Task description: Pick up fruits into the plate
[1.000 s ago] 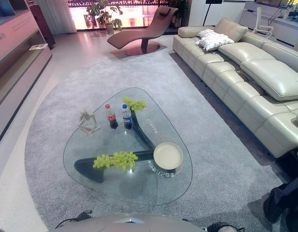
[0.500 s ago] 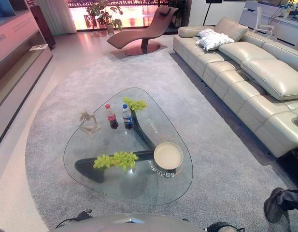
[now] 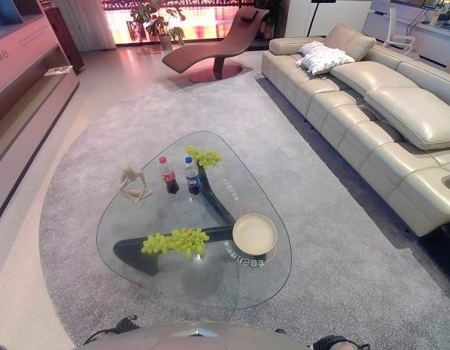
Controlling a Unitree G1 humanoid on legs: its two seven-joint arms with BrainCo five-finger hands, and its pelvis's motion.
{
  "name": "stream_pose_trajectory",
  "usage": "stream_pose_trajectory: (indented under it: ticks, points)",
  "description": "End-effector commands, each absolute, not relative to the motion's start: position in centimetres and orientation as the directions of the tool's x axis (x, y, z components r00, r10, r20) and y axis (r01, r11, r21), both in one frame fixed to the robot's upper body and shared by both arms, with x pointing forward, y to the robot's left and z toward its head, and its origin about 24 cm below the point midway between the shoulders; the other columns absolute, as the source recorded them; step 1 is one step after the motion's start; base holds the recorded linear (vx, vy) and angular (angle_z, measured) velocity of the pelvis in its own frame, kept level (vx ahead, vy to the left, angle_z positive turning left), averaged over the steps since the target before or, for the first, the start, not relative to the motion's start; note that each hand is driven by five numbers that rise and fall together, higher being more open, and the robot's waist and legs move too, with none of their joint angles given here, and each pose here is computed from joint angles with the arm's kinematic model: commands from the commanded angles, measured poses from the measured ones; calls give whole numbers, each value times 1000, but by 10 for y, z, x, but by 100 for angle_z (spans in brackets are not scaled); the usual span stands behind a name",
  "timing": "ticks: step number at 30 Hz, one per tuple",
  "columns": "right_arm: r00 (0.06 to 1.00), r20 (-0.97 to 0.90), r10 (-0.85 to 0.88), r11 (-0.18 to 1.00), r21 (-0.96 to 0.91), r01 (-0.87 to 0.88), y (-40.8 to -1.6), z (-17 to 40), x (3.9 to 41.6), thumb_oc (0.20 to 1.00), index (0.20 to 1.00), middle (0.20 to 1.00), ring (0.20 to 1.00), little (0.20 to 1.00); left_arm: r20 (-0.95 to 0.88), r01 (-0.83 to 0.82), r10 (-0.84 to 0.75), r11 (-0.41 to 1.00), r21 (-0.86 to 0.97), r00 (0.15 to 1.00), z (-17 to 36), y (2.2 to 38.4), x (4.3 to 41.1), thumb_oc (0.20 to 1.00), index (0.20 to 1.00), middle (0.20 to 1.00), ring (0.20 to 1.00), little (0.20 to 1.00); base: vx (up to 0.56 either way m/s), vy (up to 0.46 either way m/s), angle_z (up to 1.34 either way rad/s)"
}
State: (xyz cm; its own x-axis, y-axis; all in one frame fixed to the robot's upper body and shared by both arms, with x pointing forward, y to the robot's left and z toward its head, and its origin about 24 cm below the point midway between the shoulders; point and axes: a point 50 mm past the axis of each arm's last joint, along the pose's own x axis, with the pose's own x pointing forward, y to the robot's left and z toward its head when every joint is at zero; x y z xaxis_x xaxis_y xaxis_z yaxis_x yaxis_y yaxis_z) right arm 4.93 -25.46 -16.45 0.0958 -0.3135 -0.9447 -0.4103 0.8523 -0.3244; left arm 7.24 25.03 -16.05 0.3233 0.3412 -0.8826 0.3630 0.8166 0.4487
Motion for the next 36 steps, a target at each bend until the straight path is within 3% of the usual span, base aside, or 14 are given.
stream_pose_trajectory:
  ticks: [1, 6, 11, 19, 28, 36]
  points:
    - [160, -934, -321, 829, -359, -430, -251, -160, 89, 1000, 1000, 1000, 1000, 1000, -807, 326, 369, 775, 541, 462, -150, 254, 114, 1000, 1000, 1000, 1000, 1000, 8, 12, -3]
    - [170, -927, -335, 822, -375, -429, -261, -155, 96, 1000, 1000, 1000, 1000, 1000, -700, 268, 377, 731, 627, 607, -135, 259, 144, 1000, 1000, 1000, 1000, 1000, 0, 3, -1]
    - [210, -906, -369, 812, -423, -401, -274, -146, 114, 1000, 1000, 1000, 1000, 1000, -490, 238, 334, 576, 782, 805, -98, 261, 207, 1000, 1000, 1000, 1000, 1000, -68, 35, -3]
    - [287, -865, -412, 804, -493, -332, -291, -133, 137, 1000, 1000, 1000, 1000, 1000, -158, 85, 251, 278, 957, 955, -21, 275, 283, 1000, 1000, 1000, 1000, 1000, -99, 50, -7]
    - [388, -817, -426, 805, -538, -250, -299, -117, 167, 1000, 1000, 1000, 1000, 1000, 204, -220, 228, 43, 975, 952, 66, 294, 332, 1000, 1000, 1000, 1000, 1000, -85, 10, -4]
    - [460, -776, -432, 816, -553, -168, -300, -106, 189, 1000, 1000, 1000, 1000, 1000, 318, -344, 251, 65, 937, 914, 112, 295, 357, 1000, 1000, 1000, 1000, 1000, -67, -30, 0]
